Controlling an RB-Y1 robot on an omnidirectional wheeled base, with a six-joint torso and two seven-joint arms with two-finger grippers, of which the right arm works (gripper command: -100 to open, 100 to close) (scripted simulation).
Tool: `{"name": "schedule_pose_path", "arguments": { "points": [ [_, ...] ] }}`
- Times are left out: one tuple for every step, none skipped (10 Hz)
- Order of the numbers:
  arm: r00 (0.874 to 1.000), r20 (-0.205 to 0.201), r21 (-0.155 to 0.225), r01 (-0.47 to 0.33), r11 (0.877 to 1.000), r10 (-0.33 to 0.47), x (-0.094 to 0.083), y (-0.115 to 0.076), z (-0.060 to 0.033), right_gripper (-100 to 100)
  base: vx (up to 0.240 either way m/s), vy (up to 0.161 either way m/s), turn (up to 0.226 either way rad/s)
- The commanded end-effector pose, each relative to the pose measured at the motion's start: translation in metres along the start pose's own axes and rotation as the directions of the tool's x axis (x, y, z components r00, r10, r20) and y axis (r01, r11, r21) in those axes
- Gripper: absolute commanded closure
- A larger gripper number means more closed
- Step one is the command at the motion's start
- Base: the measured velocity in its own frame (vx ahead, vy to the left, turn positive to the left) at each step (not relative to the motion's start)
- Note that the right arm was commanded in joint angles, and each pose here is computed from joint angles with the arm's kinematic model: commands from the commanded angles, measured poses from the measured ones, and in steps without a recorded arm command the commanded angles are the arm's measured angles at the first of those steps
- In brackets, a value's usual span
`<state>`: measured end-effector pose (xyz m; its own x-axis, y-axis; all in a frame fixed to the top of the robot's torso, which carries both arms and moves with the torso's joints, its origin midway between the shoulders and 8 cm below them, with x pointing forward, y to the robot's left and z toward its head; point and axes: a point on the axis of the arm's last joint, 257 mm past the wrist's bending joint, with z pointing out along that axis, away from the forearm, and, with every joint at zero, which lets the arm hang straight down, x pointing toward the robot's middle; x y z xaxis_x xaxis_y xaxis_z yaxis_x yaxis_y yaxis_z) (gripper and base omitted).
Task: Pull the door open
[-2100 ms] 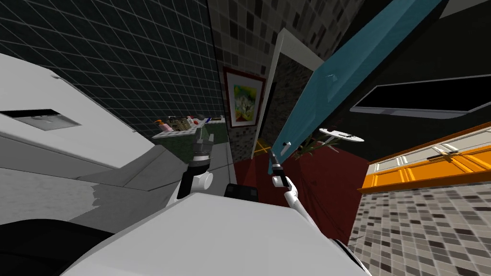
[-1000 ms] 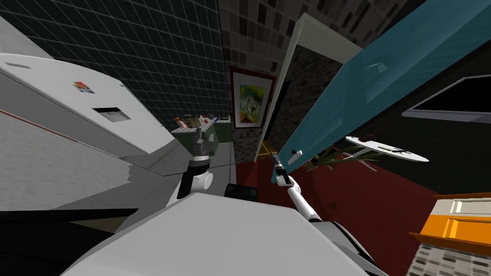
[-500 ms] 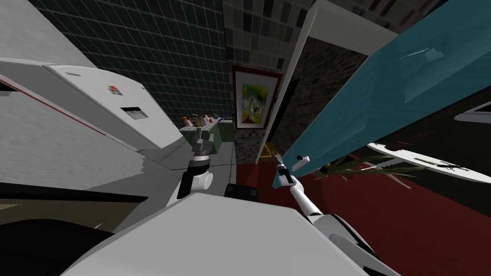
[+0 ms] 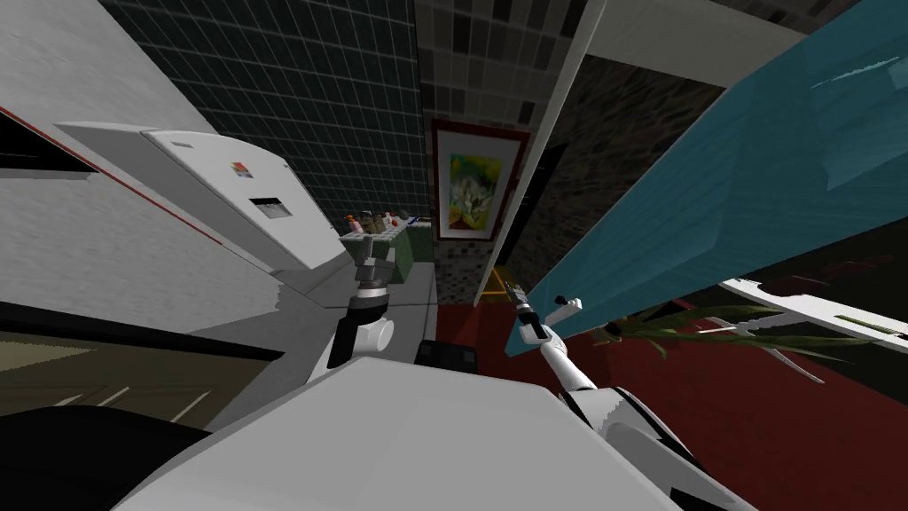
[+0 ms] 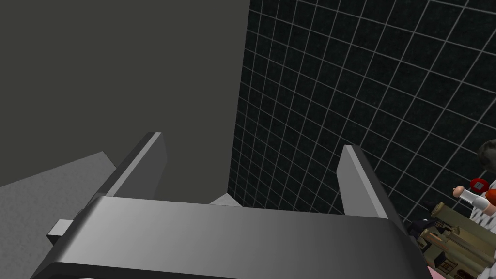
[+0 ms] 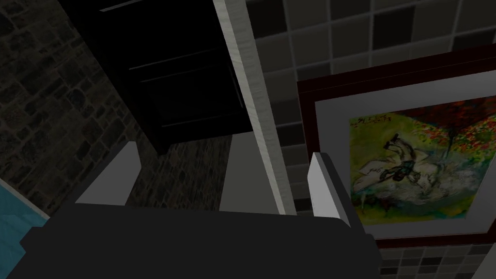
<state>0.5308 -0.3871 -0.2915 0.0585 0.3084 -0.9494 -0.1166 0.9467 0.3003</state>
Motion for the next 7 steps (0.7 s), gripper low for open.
{"name": "schedule_pose_path", "arguments": {
  "points": [
    [0.999, -0.009, 0.012, 0.037, 0.999, -0.036, -0.001, -0.010, 0.0000, -100, 0.025, -0.064, 0.141],
    [0.998, -0.015, 0.020, 0.059, 0.998, -0.059, -0.002, -0.017, -0.0002, -100, 0.040, -0.068, 0.144],
    [0.994, -0.028, 0.037, 0.105, 0.994, -0.104, -0.004, -0.031, -0.0006, -100, 0.068, -0.098, 0.254],
    [0.991, -0.034, 0.045, 0.127, 0.991, -0.126, -0.006, -0.037, -0.0010, -100, 0.063, -0.115, 0.187],
    [0.986, -0.045, 0.058, 0.164, 0.985, -0.161, -0.009, -0.048, -0.0017, -100, 0.061, -0.119, 0.182],
    [0.979, -0.056, 0.071, 0.200, 0.977, -0.197, -0.012, -0.059, -0.0027, -100, 0.056, -0.126, 0.201],
    [0.972, -0.065, 0.082, 0.230, 0.970, -0.225, -0.015, -0.068, -0.0036, -100, 0.049, -0.122, 0.175]
  ]
}}
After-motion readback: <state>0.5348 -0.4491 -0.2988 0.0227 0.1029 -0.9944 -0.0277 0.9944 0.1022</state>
